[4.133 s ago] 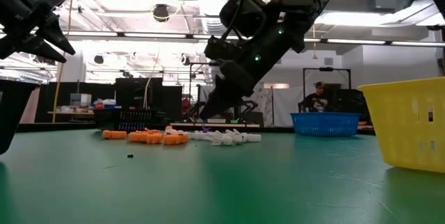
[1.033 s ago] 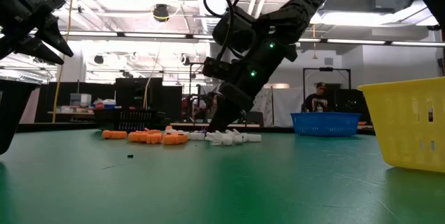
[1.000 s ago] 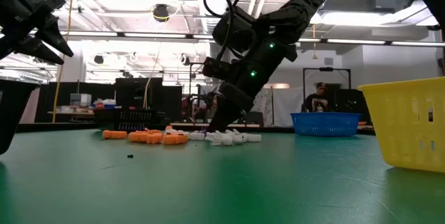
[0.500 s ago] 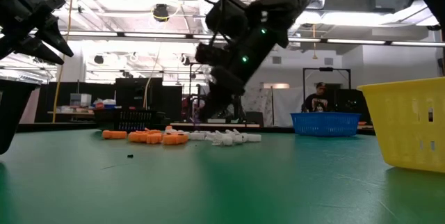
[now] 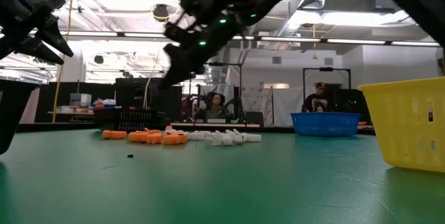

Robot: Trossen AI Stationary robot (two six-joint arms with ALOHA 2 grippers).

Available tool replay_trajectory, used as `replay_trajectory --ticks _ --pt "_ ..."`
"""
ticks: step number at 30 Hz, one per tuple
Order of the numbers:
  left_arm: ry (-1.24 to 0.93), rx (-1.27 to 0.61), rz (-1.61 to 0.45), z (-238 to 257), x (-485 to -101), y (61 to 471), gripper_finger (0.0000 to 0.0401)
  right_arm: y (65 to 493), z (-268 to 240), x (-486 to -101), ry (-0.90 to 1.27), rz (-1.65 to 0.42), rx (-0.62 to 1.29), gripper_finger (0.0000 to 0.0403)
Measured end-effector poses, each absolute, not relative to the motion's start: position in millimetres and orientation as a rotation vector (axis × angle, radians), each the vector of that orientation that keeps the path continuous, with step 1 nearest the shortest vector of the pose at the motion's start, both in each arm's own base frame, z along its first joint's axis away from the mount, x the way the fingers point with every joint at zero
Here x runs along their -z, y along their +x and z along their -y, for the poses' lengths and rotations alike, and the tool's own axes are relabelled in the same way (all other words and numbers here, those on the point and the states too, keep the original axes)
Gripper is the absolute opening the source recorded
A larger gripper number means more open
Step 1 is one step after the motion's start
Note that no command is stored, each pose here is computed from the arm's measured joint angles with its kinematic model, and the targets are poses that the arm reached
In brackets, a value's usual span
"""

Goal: Sort Halloween decoration
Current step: Put the purple spider toy into the top black basket

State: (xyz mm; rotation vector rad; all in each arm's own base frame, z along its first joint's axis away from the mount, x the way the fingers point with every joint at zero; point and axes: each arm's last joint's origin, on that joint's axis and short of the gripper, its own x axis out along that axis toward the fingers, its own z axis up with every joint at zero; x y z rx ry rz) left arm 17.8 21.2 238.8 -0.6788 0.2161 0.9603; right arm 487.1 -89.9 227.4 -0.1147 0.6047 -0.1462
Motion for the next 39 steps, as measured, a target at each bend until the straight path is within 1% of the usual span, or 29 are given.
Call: replay_trajectory --ticks 5,11,14,20,24,26,29,32,36,39 --pt "-0.679 -0.960 -0.216 -21 -239 18 0.0143 524 106 -238 -0.117 -0.523 0.172 0.0014" --pt "-0.678 -0.960 -0.216 -21 -239 18 0.0143 551 128 -228 -0.103 -0.551 0.200 0.0020" --pt "-0.678 -0.960 -0.216 -21 -239 18 0.0143 557 129 -219 -0.082 -0.532 0.211 0.0051" --pt "-0.679 -0.960 -0.216 -21 -239 18 0.0143 556 132 -213 -0.070 -0.559 0.216 0.0117" --pt "-0.678 -0.960 -0.216 -21 -239 18 0.0143 555 134 -211 -0.088 -0.575 0.212 0.0149" --pt "-0.678 -0.960 -0.216 -21 -239 18 0.0143 549 135 -218 -0.080 -0.626 0.210 0.0160" --pt "-0.678 -0.960 -0.216 -21 -239 18 0.0143 533 130 -247 -0.106 -0.691 0.187 0.0164" --pt "-0.676 -0.959 -0.217 -21 -239 18 0.0143 506 124 -297 -0.178 -0.717 0.158 0.0155" --pt "-0.677 -0.959 -0.216 -21 -239 18 0.0143 455 119 -365 -0.253 -0.740 0.137 0.0135" --pt "-0.677 -0.960 -0.216 -21 -239 18 0.0143 411 118 -403 -0.231 -0.777 0.136 0.0121"
